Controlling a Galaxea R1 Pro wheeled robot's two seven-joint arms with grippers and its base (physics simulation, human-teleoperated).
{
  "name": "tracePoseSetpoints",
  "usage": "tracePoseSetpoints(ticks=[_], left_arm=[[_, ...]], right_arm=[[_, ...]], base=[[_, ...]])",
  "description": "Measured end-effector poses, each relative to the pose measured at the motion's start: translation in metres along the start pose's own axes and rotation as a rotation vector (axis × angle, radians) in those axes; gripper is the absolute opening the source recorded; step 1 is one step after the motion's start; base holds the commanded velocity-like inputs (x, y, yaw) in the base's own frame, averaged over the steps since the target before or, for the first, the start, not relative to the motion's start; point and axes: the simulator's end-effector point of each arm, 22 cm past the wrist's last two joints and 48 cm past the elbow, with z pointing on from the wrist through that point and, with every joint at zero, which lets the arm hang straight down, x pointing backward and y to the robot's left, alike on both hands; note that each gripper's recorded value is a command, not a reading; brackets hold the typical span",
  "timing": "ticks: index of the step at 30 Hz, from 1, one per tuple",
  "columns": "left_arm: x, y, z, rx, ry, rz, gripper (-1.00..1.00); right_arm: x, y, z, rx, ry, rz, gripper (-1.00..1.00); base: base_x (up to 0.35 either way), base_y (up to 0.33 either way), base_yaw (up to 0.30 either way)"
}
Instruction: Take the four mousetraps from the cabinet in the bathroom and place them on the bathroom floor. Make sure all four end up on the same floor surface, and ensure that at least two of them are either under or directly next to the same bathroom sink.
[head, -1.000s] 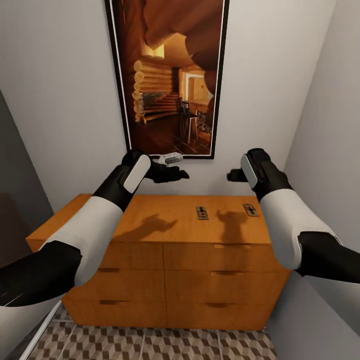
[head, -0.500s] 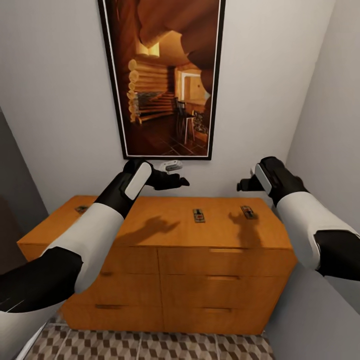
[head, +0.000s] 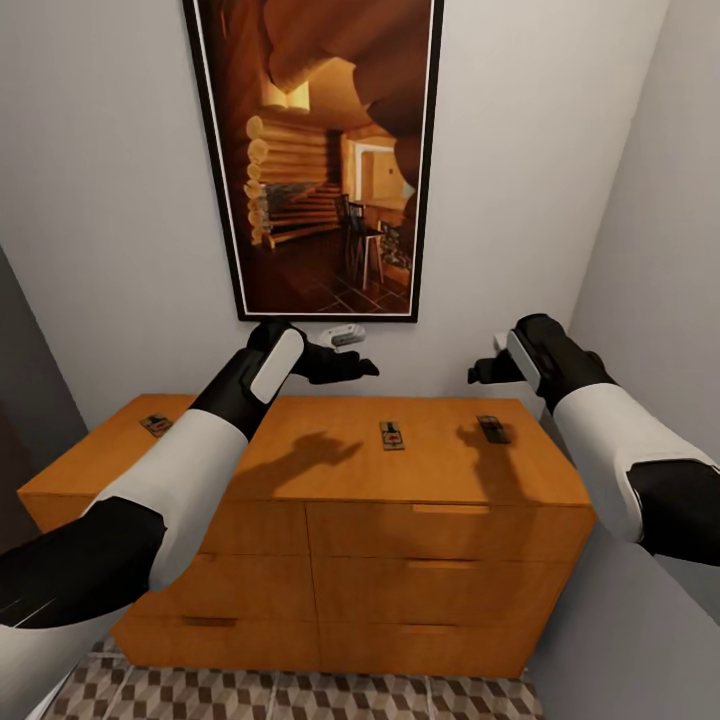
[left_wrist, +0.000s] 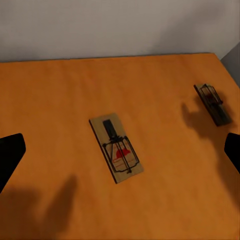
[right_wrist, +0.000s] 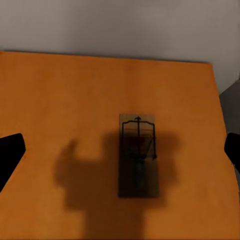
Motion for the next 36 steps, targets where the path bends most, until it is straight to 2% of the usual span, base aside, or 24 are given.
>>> tracePoseSetpoints(ticks=[2, 4, 8, 13, 21, 36], left_arm=[[0.001, 0.000, 0.001, 0.002, 0.002, -0.002, 1.00], [0.010, 0.005, 0.006, -0.001, 0.014, -0.011, 1.00], [0.026, 0.012, 0.016, -0.004, 0.030, -0.036, 1.00], [0.042, 0.012, 0.019, 0.002, 0.060, -0.040, 1.00], [0.062, 0.009, 0.025, 0.016, 0.080, -0.044, 1.00], [0.102, 0.014, 0.037, 0.021, 0.130, -0.069, 1.00]], right_arm=[[0.000, 0.004, 0.000, -0.024, -0.002, 0.000, 1.00], [0.009, -0.003, 0.007, -0.019, 0.011, 0.000, 1.00], [0.022, 0.007, 0.017, -0.050, 0.021, 0.001, 1.00], [0.019, 0.008, 0.013, -0.033, 0.029, -0.001, 1.00], [0.045, 0.010, 0.027, -0.024, 0.076, -0.006, 1.00], [0.054, 0.010, 0.030, -0.029, 0.094, -0.002, 1.00]], base=[[0.002, -0.002, 0.000], [0.000, 0.000, 0.000], [0.000, 0.000, 0.000], [0.000, 0.000, 0.000], [0.010, 0.000, 0.000], [0.194, 0.000, 0.000]])
